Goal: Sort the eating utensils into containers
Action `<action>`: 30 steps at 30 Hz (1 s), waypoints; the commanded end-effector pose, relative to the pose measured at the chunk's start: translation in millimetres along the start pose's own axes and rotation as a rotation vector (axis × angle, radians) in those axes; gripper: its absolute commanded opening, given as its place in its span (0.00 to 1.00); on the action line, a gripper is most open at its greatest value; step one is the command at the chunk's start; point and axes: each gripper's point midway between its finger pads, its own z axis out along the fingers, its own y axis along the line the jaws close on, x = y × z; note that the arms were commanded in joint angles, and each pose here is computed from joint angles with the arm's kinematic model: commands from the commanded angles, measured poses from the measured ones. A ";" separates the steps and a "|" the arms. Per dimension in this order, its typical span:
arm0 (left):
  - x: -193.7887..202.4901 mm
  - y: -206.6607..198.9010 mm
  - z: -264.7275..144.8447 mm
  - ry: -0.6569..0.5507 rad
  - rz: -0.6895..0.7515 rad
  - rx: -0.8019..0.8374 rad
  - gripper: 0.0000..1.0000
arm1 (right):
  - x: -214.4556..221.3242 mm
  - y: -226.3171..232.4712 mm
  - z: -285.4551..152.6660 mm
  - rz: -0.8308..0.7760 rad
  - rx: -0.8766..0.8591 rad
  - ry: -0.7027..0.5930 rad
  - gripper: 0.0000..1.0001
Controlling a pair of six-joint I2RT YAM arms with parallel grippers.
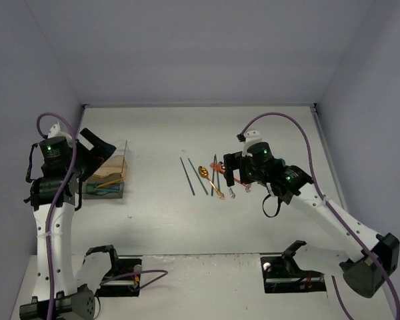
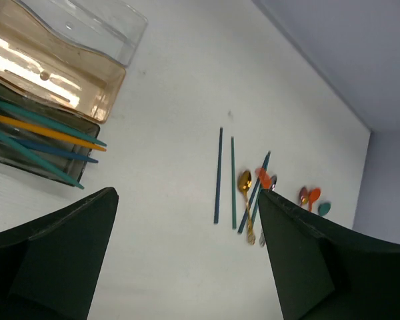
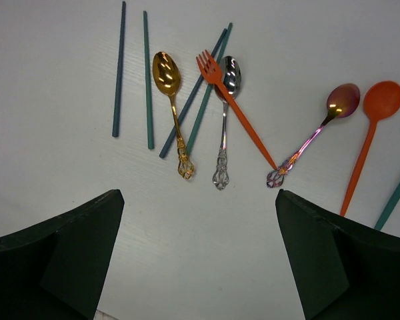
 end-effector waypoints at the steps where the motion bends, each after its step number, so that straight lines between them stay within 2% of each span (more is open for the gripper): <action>1: 13.4 3.1 -20.5 0.000 0.270 0.021 0.84 | -4.4 -4.0 31.4 0.121 -0.045 0.082 0.91; 5: 24.9 6.4 -34.2 -0.001 0.424 0.012 0.84 | 14.1 -24.4 65.6 0.157 -0.003 0.195 0.87; 10: 39.7 -5.8 -42.6 0.032 0.517 0.065 0.84 | 24.7 -38.0 96.5 0.117 0.046 0.264 0.87; 17: 51.5 -29.8 -47.8 0.065 0.609 0.151 0.85 | 44.6 -62.7 130.0 -0.049 0.114 0.343 0.80; 22: 62.0 -26.2 -39.3 0.104 0.664 0.135 0.93 | 51.6 -70.8 145.9 -0.163 0.101 0.366 0.75; 28: 74.3 -29.4 -36.3 0.152 0.670 0.157 0.97 | 60.6 -74.5 159.5 -0.212 0.059 0.385 0.64; 30: 77.8 -28.8 -35.2 0.165 0.678 0.158 0.97 | 64.0 -75.0 164.0 -0.217 0.054 0.391 0.63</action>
